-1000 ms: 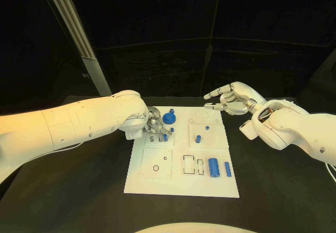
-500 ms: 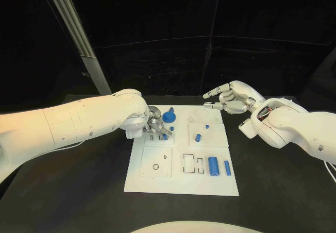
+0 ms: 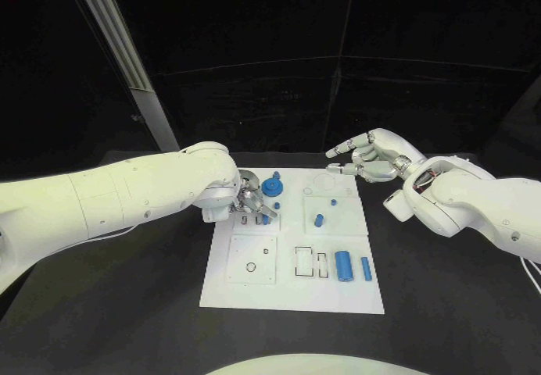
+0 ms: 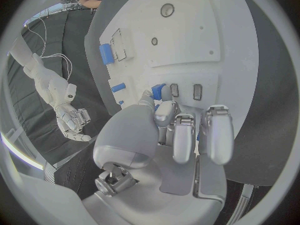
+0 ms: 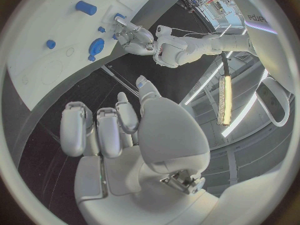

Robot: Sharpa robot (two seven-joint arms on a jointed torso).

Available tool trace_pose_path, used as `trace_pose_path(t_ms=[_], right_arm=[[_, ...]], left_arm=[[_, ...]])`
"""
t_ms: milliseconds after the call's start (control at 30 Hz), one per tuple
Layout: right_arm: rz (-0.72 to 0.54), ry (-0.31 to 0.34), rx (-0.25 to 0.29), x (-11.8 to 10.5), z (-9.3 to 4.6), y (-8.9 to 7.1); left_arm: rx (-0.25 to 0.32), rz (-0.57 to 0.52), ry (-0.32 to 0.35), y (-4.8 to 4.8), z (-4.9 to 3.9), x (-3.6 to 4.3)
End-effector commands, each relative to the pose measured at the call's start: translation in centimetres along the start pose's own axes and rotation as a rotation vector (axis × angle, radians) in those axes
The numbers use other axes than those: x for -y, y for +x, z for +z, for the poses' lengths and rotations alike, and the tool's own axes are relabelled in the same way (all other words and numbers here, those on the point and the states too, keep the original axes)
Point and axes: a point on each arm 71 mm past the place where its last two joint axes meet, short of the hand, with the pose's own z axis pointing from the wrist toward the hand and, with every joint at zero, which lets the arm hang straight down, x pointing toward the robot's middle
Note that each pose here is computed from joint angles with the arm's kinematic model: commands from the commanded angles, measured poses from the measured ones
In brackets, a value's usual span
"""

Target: Assemble the parts on the task board

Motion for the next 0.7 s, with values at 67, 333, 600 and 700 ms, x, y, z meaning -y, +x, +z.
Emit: trace_pose_path(t_ms=[67,333,600,700], right_arm=[[0.003,-0.002,-0.009,-0.1,0.1,0.0],[0.0,0.002,-0.017,0.0,0.2,0.0],[-0.002,0.006,-0.019,0.2,0.3,0.0],[-0.003,0.007,-0.017,0.3,0.3,-0.1]], left_arm=[[0.017,-0.004,0.017,-0.14,-0.07,0.19],[0.024,-0.036,0.05,-0.11,-0.3,0.09],[0.037,-0.07,0.063,0.02,-0.87,-0.63],[0.049,-0.079,0.064,0.06,-1.13,-0.96]])
